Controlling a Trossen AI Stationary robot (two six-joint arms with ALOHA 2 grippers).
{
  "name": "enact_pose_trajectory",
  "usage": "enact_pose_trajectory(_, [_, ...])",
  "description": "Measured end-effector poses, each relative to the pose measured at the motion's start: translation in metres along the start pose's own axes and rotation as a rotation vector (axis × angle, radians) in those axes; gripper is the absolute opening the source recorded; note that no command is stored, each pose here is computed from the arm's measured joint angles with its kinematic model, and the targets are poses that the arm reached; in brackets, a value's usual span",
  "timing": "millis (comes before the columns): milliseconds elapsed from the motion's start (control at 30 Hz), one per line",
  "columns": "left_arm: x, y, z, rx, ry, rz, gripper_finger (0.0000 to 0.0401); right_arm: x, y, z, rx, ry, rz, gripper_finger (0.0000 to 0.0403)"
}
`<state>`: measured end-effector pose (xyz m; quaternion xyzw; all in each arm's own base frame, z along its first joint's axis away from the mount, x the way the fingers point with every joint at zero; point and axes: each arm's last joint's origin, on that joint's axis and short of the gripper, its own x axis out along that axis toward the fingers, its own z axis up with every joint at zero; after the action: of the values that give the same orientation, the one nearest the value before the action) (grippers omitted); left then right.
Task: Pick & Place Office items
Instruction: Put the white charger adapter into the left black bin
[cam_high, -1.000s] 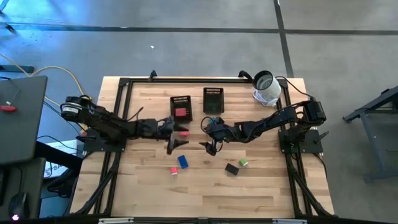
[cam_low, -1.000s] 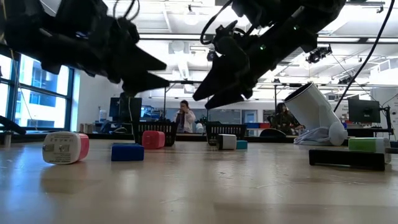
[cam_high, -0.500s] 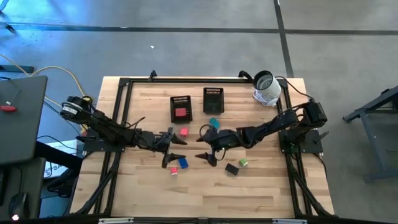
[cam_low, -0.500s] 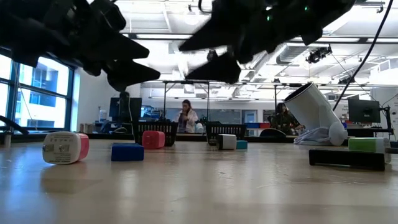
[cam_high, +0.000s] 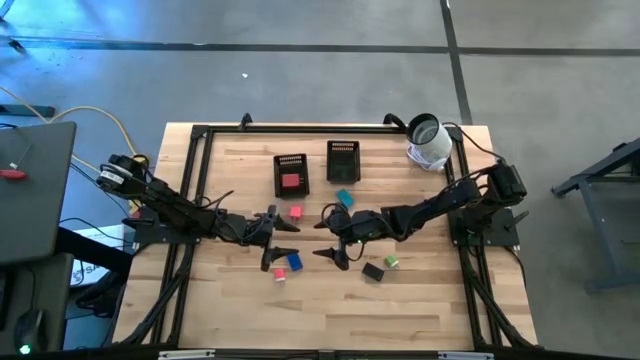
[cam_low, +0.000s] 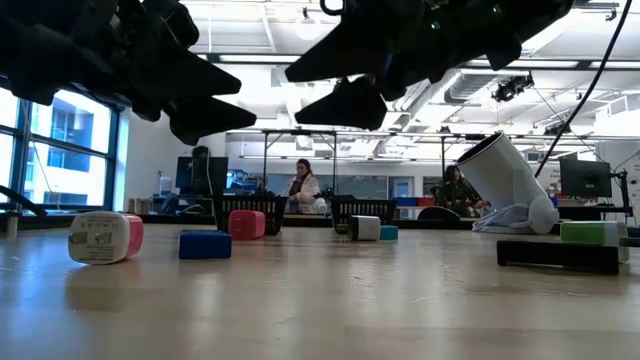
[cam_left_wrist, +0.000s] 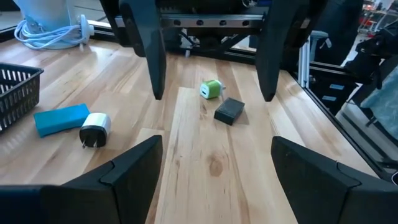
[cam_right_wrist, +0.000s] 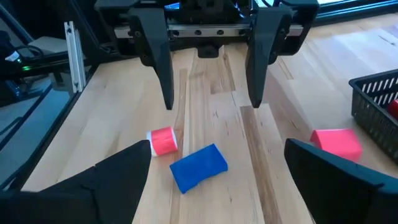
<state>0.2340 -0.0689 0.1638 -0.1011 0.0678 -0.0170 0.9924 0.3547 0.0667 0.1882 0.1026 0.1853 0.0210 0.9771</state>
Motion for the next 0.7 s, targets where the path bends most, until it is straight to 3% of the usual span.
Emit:
enact_pose_trajectory(367, [0.0004, 0.0017, 0.0004, 0.004, -0.001, 0.007, 0.0293, 0.0, 0.0008, 0.0024, 0.004, -0.025, 0.007, 0.0305])
enact_pose_trajectory(700, [0.0006, 0.002, 0.0001, -0.002, 0.004, 0.001, 0.0293, -0.0001, 0.0008, 0.0036, -0.011, -0.037, 0.01, 0.0299])
